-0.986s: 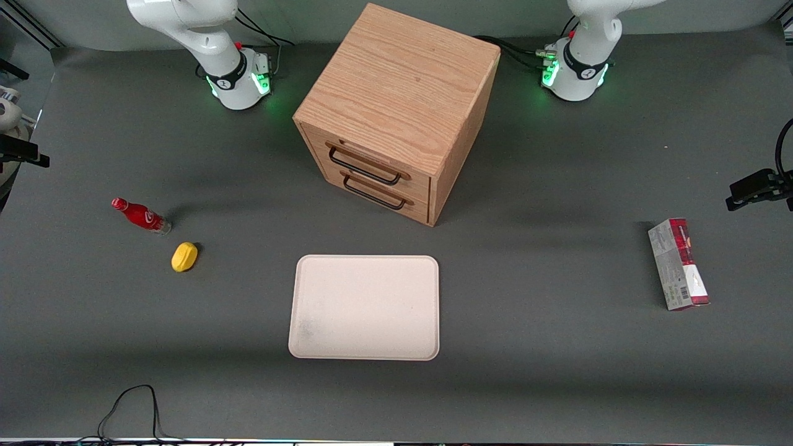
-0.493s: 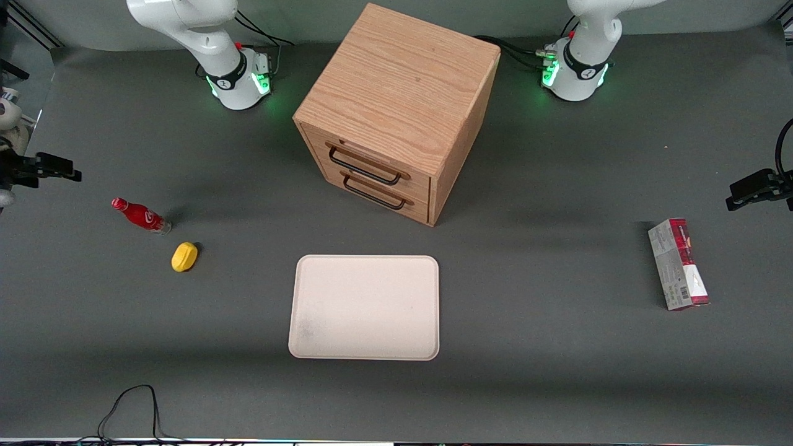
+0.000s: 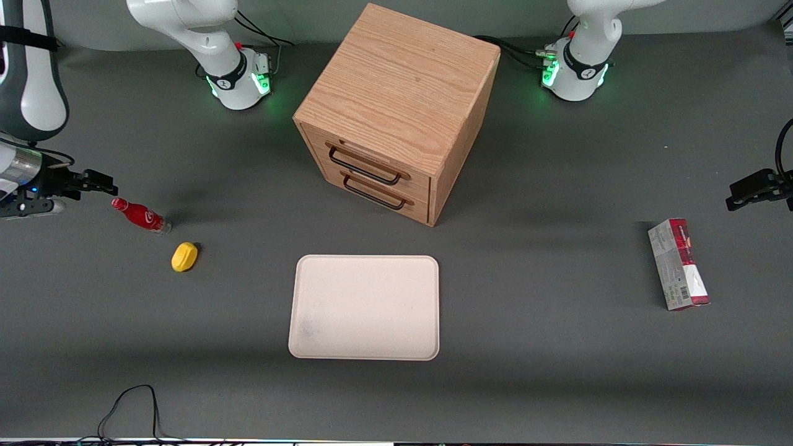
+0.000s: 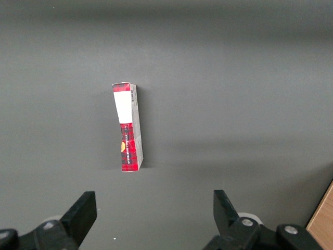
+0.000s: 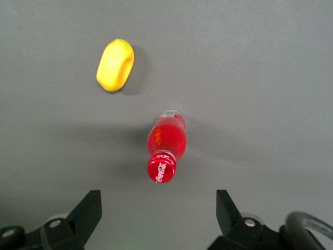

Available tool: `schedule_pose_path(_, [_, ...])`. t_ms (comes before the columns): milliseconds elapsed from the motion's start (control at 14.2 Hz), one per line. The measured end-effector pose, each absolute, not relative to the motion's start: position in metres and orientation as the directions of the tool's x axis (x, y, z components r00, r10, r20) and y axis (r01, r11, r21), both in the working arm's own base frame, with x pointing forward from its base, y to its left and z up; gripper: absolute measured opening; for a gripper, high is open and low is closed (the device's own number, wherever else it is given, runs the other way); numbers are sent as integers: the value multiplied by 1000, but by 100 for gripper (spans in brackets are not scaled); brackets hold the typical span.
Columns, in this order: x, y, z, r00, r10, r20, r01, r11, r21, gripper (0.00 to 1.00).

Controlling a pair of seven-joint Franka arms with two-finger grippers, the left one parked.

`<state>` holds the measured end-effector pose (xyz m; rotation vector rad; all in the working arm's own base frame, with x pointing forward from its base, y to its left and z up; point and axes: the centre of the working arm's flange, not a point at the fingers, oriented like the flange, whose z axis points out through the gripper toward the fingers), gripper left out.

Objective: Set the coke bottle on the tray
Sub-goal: 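Lower the open right gripper around the bottle cap and close it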

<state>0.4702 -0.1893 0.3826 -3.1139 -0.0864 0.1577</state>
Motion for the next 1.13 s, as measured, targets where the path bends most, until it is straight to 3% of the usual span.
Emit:
schedule_pose_path(1056, [463, -186, 324, 996, 75, -41, 76, -997, 22, 92])
schedule_pose_path(1127, [463, -186, 324, 996, 76, -41, 77, -997, 22, 88])
